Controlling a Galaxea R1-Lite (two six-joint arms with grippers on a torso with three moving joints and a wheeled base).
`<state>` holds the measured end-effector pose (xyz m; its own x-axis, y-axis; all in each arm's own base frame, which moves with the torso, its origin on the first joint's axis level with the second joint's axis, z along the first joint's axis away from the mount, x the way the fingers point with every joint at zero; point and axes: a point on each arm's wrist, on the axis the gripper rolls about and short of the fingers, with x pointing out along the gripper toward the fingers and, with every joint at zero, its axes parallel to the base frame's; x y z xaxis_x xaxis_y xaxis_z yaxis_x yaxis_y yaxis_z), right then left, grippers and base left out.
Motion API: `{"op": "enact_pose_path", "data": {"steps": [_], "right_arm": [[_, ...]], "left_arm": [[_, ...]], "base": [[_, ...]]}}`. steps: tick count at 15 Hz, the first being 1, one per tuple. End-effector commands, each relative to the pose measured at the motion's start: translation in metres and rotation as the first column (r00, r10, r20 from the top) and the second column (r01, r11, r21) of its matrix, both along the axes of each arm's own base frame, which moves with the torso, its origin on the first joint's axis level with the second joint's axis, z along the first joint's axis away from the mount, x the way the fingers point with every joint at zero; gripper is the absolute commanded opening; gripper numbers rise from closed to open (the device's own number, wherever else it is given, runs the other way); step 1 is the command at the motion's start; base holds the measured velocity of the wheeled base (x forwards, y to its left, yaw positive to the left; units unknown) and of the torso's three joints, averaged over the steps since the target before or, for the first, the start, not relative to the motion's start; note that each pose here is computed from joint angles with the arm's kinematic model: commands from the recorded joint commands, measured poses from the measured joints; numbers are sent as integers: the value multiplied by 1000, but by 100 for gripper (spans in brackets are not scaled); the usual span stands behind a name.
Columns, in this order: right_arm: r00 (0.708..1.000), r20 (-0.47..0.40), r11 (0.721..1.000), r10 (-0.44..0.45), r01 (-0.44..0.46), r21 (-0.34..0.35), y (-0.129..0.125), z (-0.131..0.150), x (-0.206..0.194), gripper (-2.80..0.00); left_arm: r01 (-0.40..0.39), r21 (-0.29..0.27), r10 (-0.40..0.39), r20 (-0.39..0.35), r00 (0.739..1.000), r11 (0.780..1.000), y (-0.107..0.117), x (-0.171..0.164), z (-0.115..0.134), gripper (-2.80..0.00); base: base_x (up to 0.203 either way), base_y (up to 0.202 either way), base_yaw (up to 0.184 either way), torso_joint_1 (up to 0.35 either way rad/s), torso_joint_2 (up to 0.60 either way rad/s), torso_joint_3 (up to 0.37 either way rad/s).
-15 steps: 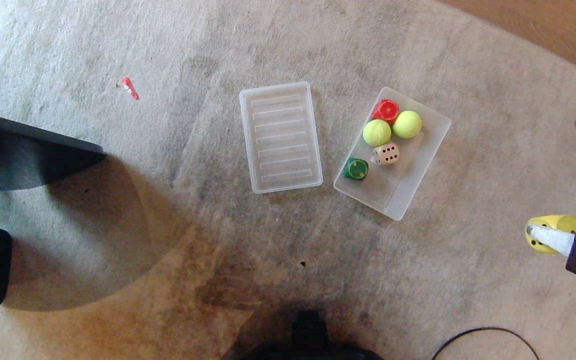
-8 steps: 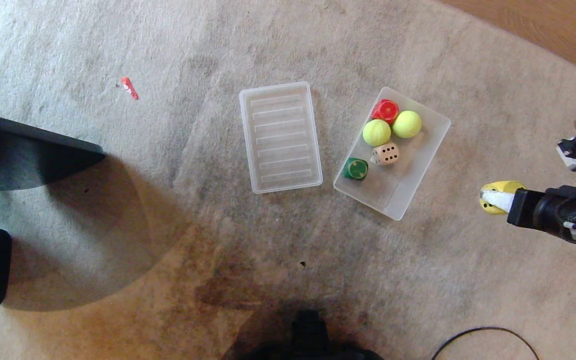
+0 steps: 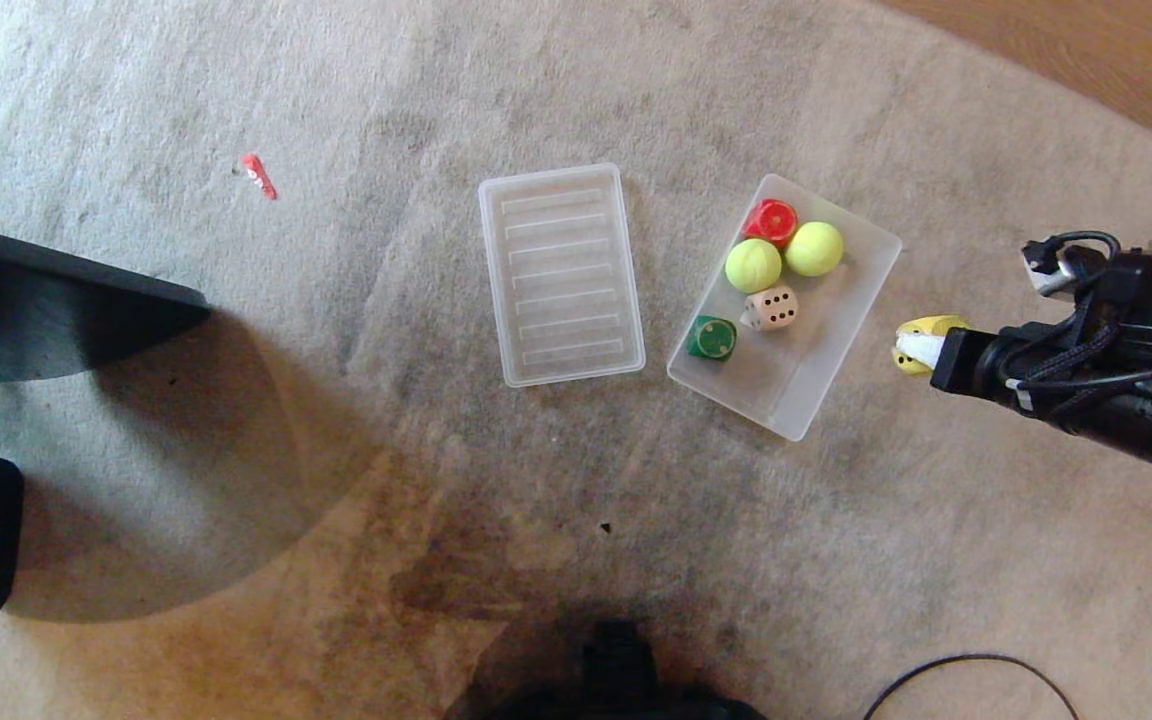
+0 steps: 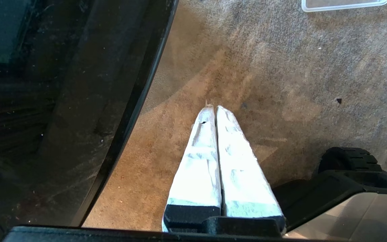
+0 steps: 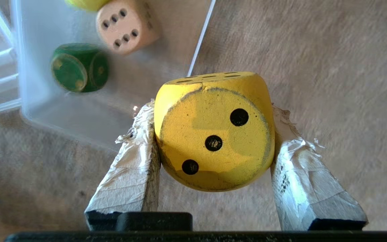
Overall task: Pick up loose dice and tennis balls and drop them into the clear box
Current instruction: Put the toys in the box
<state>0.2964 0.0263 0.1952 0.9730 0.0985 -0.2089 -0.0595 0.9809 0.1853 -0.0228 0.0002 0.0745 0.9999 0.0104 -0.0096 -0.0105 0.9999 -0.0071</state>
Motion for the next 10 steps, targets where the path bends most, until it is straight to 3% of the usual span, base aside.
{"op": "enact_pose_path", "data": {"steps": [1,3,6,10], "right_arm": [[1000,-14,1000,10,-10,0,4,-6,9,-280],[999,18,1000,26,-26,3,9,-3,15,-280],[985,118,992,122,-124,13,37,-2,43,-280],[979,112,984,173,-176,16,49,-10,54,-280]], "left_arm": [[0,0,0,0,1000,1000,0,0,0,-280],[0,1,0,0,1000,1000,0,0,0,-280],[0,0,0,-1,1000,1000,0,0,0,-280],[0,0,0,0,1000,1000,0,0,0,-280]], "base": [[0,0,0,0,0,0],[0,0,0,0,0,0],[0,0,0,0,0,0],[0,0,0,0,0,0]]}}
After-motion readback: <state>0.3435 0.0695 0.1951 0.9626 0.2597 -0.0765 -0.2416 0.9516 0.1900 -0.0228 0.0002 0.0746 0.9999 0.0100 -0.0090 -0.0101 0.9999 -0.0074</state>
